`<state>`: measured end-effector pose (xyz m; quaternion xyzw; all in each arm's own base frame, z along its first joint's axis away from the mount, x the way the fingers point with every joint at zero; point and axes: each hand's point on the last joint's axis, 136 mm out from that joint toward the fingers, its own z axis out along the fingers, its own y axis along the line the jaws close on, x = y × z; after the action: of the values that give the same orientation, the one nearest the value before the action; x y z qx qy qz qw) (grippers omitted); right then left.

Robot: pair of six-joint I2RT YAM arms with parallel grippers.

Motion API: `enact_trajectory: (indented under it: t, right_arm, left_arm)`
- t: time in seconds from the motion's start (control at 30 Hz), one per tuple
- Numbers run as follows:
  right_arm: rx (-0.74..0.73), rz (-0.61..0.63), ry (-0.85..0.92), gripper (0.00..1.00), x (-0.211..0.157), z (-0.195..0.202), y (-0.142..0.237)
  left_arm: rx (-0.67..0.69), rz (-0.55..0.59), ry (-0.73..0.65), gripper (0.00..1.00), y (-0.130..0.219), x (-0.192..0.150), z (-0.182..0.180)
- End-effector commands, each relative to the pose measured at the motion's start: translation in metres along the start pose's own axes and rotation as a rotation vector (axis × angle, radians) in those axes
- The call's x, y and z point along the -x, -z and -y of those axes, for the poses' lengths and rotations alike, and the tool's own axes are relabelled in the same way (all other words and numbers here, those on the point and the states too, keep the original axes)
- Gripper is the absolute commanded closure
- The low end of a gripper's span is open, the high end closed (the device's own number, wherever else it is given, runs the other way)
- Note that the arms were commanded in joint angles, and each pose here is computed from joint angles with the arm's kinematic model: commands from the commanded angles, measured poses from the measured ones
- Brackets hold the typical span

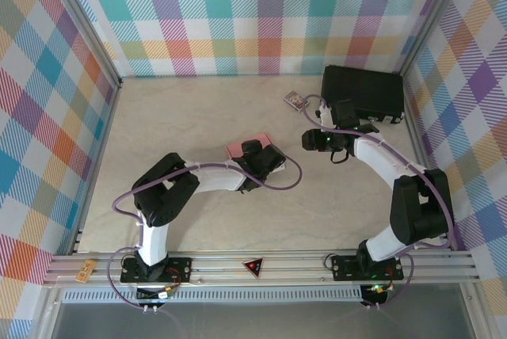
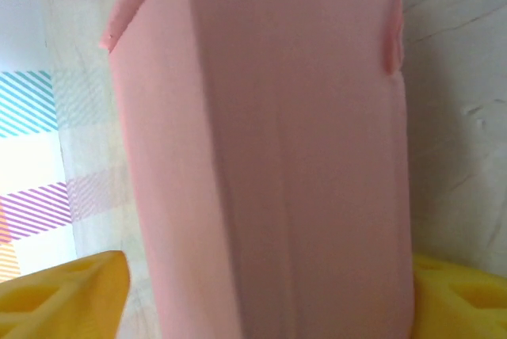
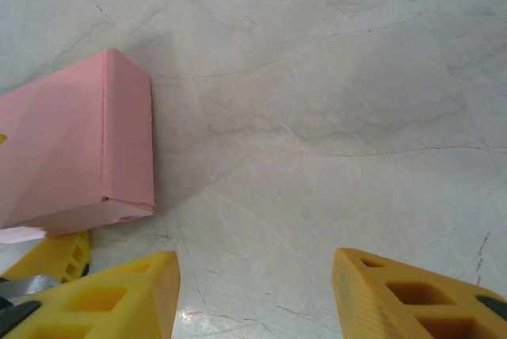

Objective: Fold the paper box

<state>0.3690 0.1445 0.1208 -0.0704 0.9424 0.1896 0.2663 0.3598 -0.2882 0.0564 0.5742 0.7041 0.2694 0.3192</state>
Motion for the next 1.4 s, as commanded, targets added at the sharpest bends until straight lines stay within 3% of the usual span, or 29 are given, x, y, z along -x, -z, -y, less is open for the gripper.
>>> enact_trajectory:
  t: [0.0, 0.07, 0.2, 0.3, 0.37, 0.5, 0.7, 0.87, 1.0, 1.23, 1.37]
  right_arm:
    - [-0.005, 0.047, -0.006, 0.45, 0.008, 0.002, 0.008]
    - [-0.015, 0.053, -0.015, 0.44, 0.008, 0.005, 0.008]
    - [-0.059, 0.083, -0.041, 0.41, 0.007, 0.018, 0.009]
    - [-0.118, 0.105, -0.064, 0.40, 0.005, 0.034, 0.011]
    - [-0.171, 0.129, -0.080, 0.39, 0.005, 0.048, 0.013]
    - [-0.317, 0.173, -0.120, 0.36, 0.000, 0.084, 0.019]
    - [-0.425, 0.258, -0.147, 0.32, -0.001, 0.120, 0.029]
    - [-0.380, 0.347, -0.057, 0.29, 0.007, 0.122, 0.025]
    - [-0.327, 0.433, -0.042, 0.25, 0.015, 0.125, 0.024]
    - [-0.234, 0.492, 0.034, 0.24, 0.017, 0.123, 0.018]
    - [-0.198, 0.555, 0.055, 0.23, 0.015, 0.124, 0.021]
  left_arm:
    - [-0.024, 0.063, 0.103, 0.07, 0.021, 0.014, -0.014]
    - [-0.060, 0.131, 0.188, 0.00, 0.037, 0.023, -0.023]
    - [-0.133, 0.282, 0.443, 0.00, 0.071, 0.029, -0.051]
    - [-0.132, 0.355, 0.695, 0.00, 0.084, 0.010, -0.087]
    - [-0.071, 0.323, 0.863, 0.00, 0.084, -0.021, -0.113]
    - [0.085, 0.122, 1.178, 0.00, 0.071, -0.110, -0.145]
    - [0.279, -0.082, 1.438, 0.00, 0.064, -0.216, -0.143]
    - [0.297, -0.119, 1.504, 0.00, 0.046, -0.259, -0.126]
    - [0.213, 0.019, 1.479, 0.00, 0.027, -0.256, -0.117]
    - [0.182, 0.250, 1.425, 0.00, 0.011, -0.250, -0.112]
    - [0.145, 0.306, 1.414, 0.00, 0.004, -0.246, -0.110]
